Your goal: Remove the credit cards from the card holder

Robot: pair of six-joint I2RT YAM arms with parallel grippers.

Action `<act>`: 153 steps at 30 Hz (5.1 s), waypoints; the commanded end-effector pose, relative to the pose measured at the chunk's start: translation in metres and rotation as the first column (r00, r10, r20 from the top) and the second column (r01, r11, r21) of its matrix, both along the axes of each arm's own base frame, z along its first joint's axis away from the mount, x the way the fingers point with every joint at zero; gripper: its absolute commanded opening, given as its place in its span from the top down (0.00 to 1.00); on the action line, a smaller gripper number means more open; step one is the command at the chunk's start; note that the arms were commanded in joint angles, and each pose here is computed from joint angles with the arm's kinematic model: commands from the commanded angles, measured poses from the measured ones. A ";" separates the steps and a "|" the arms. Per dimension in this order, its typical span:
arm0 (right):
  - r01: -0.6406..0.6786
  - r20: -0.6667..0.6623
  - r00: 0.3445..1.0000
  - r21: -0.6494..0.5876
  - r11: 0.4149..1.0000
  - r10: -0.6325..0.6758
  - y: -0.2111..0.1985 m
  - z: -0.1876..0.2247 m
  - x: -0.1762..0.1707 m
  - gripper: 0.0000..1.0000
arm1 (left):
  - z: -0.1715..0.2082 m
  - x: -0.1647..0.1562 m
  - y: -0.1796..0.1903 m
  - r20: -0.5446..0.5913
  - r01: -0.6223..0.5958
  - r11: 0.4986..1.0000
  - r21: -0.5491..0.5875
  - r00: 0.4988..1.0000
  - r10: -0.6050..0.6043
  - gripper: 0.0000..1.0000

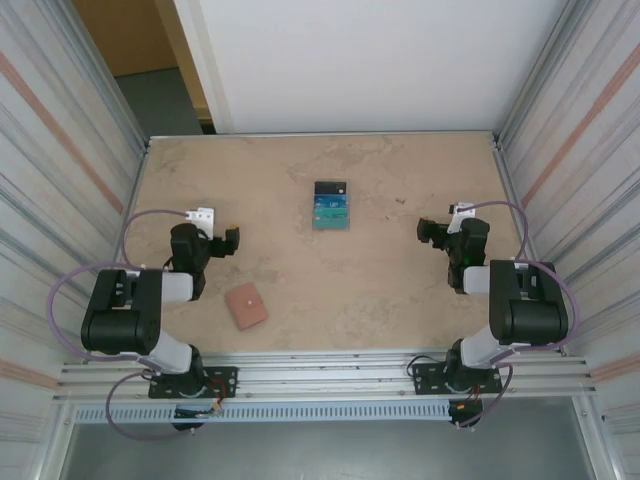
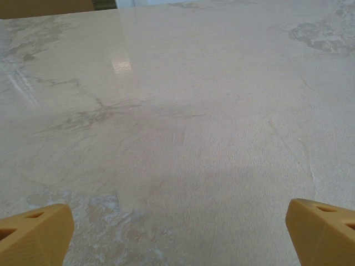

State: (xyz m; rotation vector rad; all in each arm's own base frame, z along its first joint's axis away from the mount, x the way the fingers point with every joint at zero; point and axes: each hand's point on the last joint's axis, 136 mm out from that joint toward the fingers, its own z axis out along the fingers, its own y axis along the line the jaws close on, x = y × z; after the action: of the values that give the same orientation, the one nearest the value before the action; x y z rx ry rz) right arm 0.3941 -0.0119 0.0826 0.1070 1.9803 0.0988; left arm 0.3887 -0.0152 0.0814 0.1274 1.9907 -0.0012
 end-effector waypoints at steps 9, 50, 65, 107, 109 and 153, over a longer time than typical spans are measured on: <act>-0.001 -0.005 1.000 -0.013 1.000 0.001 -0.001 -0.002 0.001 0.01 | 0.010 0.007 0.002 0.029 -0.015 1.000 0.001 0.999 0.015 0.01; 0.000 -0.003 1.000 -0.014 1.000 0.000 -0.001 -0.001 0.001 0.01 | 0.009 0.007 0.002 0.026 -0.015 1.000 0.000 1.000 0.015 0.01; 0.113 -0.035 0.993 -0.008 0.994 -0.114 -0.018 0.026 -0.004 0.01 | 0.040 -0.003 0.018 -0.021 -0.137 0.990 -0.026 0.990 0.136 0.01; 0.122 -0.116 0.986 -0.014 0.992 -0.123 0.011 0.063 -0.014 0.01 | -0.029 -0.200 -0.094 -0.630 -0.312 0.950 -0.019 0.741 0.231 0.01; 0.123 -0.119 0.985 -0.016 0.992 -0.124 0.011 0.062 -0.014 0.01 | -0.032 -0.197 -0.100 -0.634 -0.300 0.953 -0.036 0.745 0.210 0.01; 0.000 -0.310 0.945 0.319 0.948 0.105 0.126 0.081 -0.065 0.01 | -0.012 -0.170 -0.144 -0.415 -0.020 0.960 -0.278 0.904 -0.101 0.27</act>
State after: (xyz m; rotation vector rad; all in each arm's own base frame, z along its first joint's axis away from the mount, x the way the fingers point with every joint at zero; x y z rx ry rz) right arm 0.3421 0.0917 0.1666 0.2342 2.2146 0.2999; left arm 0.2064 -0.1443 0.0526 -0.0966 2.5178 -0.2660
